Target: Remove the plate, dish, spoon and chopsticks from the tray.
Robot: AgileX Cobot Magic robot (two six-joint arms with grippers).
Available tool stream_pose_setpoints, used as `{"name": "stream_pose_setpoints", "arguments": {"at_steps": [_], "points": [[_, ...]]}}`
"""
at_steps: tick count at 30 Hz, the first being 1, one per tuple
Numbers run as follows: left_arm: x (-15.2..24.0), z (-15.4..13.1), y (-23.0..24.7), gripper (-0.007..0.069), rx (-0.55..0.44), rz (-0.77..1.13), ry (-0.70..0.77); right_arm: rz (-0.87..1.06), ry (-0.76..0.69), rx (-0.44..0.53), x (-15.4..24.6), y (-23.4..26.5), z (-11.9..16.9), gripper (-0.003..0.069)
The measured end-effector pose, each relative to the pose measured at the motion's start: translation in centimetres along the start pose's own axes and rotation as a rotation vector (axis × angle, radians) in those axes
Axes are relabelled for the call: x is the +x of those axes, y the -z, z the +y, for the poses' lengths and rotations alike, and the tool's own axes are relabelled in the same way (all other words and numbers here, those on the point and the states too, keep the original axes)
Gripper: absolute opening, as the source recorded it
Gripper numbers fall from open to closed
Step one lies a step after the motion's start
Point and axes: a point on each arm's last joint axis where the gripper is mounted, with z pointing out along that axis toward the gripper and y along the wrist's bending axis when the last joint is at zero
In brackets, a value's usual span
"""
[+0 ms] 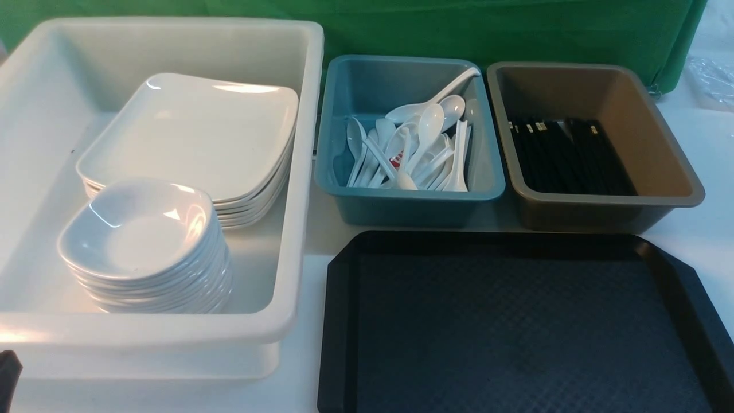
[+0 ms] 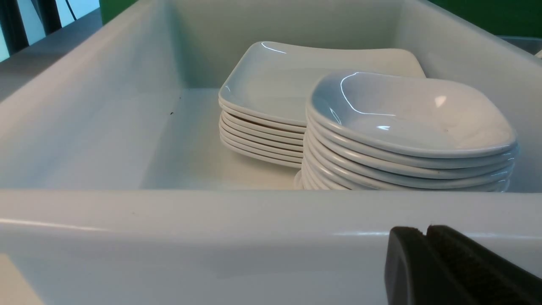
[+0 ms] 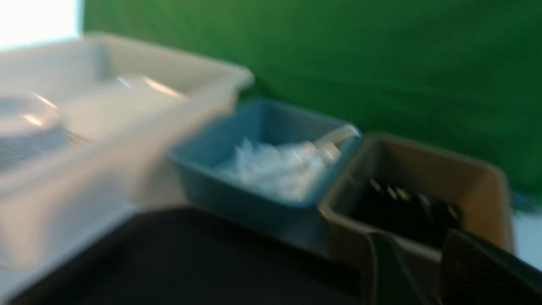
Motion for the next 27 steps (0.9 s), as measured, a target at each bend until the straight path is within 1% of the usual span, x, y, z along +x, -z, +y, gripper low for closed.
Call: {"name": "stream_pose_setpoints", "arguments": {"at_steps": [1, 3, 7, 10, 13, 15, 21, 27], "points": [[0.0, 0.0, 0.0, 0.0016, 0.000, 0.000, 0.000, 0.034, 0.010, 0.030, 1.0, -0.4, -0.1, 0.0237], [0.0, 0.0, 0.0, 0.0016, 0.000, 0.000, 0.000, 0.145, 0.029, 0.100, 4.4, -1.4, -0.2, 0.0237], [0.0, 0.0, 0.0, 0.0016, 0.000, 0.000, 0.000, 0.280, 0.007, 0.176, 9.6, -2.1, -0.2, 0.0237], [0.0, 0.0, 0.0, 0.0016, 0.000, 0.000, 0.000, 0.309, -0.032, 0.221, 12.4, -1.9, 0.0, 0.0237], [0.0, 0.0, 0.0, 0.0016, 0.000, 0.000, 0.000, 0.238, -0.051, 0.262, 12.4, -1.5, 0.0, 0.0237], [0.0, 0.0, 0.0, 0.0016, 0.000, -0.001, -0.001, 0.206, -0.050, 0.271, 12.2, -1.3, 0.0, 0.0237], [0.0, 0.0, 0.0, 0.0017, -0.001, 0.004, -0.006, 0.204, -0.050, 0.273, 12.2, -1.3, 0.0, 0.0237], [0.0, 0.0, 0.0, 0.0017, -0.001, 0.004, -0.004, 0.208, -0.058, 0.301, 12.3, -1.3, -0.2, 0.0237]]}}
